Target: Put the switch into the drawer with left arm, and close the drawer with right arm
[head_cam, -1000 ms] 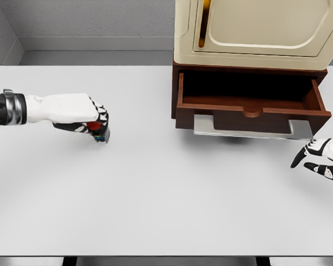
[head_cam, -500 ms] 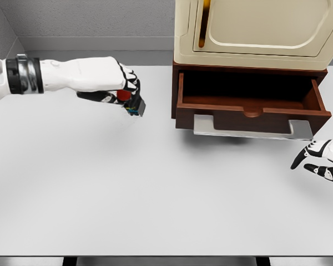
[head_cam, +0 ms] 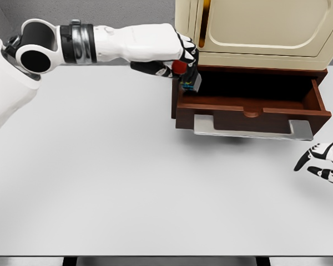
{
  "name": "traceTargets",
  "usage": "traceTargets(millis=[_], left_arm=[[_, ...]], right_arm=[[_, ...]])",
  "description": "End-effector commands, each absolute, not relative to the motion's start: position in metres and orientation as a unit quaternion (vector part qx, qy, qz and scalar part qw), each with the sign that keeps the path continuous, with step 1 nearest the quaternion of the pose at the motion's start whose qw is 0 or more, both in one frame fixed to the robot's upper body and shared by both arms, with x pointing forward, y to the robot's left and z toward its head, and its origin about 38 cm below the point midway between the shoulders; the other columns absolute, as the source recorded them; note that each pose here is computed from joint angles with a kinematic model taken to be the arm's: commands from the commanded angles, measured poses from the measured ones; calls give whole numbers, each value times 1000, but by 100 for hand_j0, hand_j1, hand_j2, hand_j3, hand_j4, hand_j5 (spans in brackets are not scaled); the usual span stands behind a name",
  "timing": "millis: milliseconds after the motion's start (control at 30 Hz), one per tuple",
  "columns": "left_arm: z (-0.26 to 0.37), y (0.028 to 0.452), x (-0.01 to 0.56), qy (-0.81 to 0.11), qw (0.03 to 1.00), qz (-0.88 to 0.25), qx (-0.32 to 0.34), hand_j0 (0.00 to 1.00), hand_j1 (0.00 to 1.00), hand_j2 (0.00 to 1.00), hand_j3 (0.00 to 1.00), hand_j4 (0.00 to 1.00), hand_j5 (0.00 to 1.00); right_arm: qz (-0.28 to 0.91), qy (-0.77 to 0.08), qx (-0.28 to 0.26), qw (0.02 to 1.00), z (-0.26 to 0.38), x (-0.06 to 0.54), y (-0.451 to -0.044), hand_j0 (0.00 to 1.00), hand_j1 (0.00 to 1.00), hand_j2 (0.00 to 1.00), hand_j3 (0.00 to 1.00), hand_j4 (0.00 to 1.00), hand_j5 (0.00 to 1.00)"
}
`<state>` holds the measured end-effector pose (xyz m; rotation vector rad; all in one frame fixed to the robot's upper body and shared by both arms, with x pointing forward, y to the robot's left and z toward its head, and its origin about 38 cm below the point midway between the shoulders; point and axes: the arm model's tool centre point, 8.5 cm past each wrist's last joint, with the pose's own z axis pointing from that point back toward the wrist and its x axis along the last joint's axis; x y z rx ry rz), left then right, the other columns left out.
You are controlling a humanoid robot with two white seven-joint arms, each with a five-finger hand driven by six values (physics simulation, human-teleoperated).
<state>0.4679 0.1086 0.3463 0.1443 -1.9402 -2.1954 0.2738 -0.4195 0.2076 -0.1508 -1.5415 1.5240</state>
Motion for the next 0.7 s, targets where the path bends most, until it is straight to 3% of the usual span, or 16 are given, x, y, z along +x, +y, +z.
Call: traceTargets(millis=[0, 400, 500, 600, 667], left_arm=[[331, 92, 482, -660, 130, -740, 34, 32, 32, 32, 32, 32, 32], [313, 23, 476, -658, 109, -745, 5, 35, 35, 35, 35, 35, 35], [314, 24, 476, -659, 110, -744, 6, 47, 47, 47, 47, 47, 47], [315, 24, 476, -660, 110, -743, 4, 70, 70, 70, 70, 70, 70], [315, 27, 477, -660, 112, -743, 6, 76, 76, 76, 76, 76, 76]], right_arm=[[618, -630, -61, 466, 209, 274, -420, 50, 50, 50, 50, 50, 50], [618, -630, -59, 467, 208, 274, -419, 50, 50, 50, 50, 50, 50], [618, -630, -59, 467, 208, 274, -419, 50, 50, 50, 50, 50, 50], [618, -630, -59, 467, 208, 274, -419, 50, 50, 50, 50, 50, 50], [618, -630, -59, 467, 208, 274, -419, 50, 50, 50, 50, 50, 50]])
